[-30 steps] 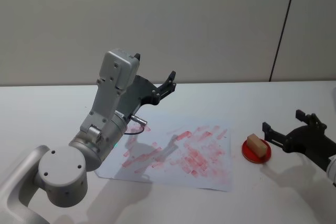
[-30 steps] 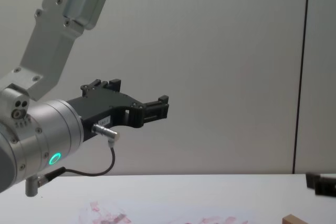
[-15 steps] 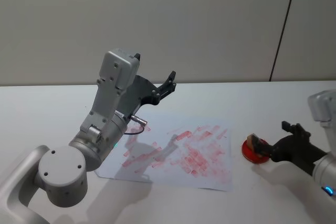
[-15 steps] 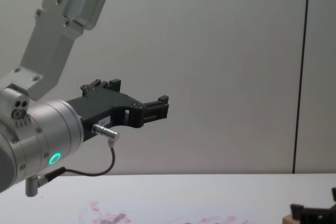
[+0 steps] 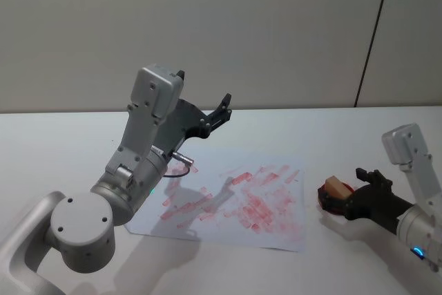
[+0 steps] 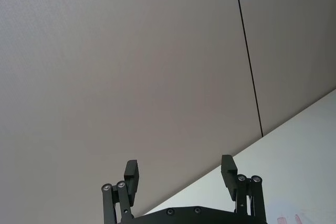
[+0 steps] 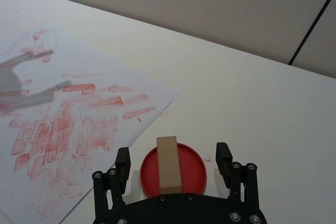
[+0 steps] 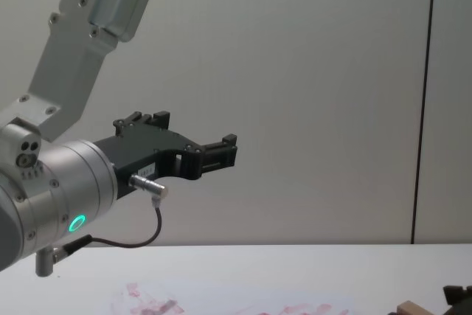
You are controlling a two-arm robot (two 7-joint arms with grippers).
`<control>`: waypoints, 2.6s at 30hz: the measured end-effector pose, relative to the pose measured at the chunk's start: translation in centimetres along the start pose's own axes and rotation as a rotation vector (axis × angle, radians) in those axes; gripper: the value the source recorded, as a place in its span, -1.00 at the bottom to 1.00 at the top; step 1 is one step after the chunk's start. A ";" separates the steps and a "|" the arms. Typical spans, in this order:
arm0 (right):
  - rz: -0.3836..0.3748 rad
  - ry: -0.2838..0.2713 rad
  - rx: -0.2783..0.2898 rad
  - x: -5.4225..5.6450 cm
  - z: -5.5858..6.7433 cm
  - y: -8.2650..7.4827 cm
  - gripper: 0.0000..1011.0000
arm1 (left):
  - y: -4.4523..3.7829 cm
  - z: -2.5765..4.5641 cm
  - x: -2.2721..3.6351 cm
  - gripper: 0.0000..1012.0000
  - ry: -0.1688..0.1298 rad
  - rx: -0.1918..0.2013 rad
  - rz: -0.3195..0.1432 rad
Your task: Use the one hand to pick up the stamp and affix it onto the A4 paper.
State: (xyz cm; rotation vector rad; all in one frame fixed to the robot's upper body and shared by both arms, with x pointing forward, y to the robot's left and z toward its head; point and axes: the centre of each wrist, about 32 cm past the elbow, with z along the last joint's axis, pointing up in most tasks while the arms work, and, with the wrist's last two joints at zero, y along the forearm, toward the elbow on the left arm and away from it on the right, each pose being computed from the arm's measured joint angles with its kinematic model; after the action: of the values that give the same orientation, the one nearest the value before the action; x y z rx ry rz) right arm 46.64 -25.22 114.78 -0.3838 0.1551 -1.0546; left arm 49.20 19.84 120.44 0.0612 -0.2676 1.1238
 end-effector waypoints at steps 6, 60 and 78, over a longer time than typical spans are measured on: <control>0.008 -0.011 -0.013 -0.1 -0.2 0.6 0.98 | 0.00 0.00 0.00 0.98 0.000 0.000 0.000; 0.102 -0.039 0.172 -1.1 3.5 2.9 -0.57 | 0.00 0.00 0.00 0.98 0.000 0.000 0.000; 0.233 -0.014 0.076 -2.9 5.0 6.5 -0.57 | 0.00 0.00 0.00 0.98 0.000 0.000 0.000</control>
State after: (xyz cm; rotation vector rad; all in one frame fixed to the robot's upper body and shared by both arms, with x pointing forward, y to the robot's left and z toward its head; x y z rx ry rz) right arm 52.06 -18.74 116.75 -0.2969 0.1431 -0.8254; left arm 49.20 19.84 120.44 0.0611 -0.2676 1.1237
